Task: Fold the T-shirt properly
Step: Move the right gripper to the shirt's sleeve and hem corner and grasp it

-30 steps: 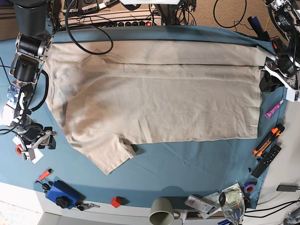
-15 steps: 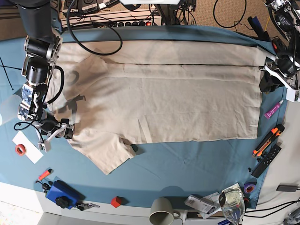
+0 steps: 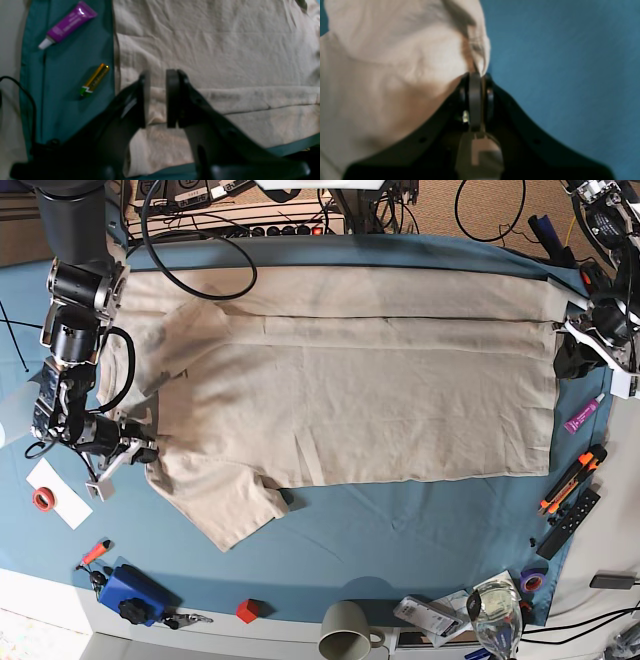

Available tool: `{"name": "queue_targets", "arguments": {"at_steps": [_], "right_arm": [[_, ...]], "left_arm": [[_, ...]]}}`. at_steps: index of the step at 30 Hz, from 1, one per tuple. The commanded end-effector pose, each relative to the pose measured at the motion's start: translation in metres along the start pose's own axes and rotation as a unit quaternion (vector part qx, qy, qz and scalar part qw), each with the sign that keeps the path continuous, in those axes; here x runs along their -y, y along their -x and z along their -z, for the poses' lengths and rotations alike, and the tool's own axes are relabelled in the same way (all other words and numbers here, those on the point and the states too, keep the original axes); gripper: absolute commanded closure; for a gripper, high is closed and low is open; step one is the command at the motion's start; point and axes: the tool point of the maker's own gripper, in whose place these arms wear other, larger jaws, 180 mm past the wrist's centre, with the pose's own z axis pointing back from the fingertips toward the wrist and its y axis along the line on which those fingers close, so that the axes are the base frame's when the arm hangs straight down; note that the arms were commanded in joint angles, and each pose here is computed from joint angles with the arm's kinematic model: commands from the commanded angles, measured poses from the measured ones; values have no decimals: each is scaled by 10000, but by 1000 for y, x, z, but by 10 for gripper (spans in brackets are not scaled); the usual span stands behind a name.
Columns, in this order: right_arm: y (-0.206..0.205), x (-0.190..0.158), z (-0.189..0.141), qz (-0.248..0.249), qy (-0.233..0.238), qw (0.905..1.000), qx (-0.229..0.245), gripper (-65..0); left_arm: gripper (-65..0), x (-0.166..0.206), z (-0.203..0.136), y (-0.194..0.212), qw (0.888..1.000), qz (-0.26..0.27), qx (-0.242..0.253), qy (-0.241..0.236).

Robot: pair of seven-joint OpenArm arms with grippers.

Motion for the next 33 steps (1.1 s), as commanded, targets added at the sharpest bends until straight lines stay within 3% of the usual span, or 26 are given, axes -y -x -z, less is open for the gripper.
{"name": "queue_targets", "arguments": {"at_steps": [1, 15, 20, 25, 33], "right_arm": [[-10, 7, -12, -50, 80, 10000, -9, -10], [-7, -5, -53, 527, -985, 9937, 66, 0], [17, -5, -67, 195, -830, 9963, 42, 0], [29, -12, -95, -261, -652, 9969, 361, 0], [13, -19, -116, -625, -494, 9939, 759, 0]], "left_arm": [[-126, 1, -4, -14, 9997, 125, 222, 32], [-126, 1, -4, -14, 9997, 126, 219, 32], [-126, 1, -4, -14, 9997, 126, 219, 32], [-126, 1, -4, -14, 9997, 126, 219, 32], [-126, 1, -4, -14, 9997, 128, 216, 31]]}}
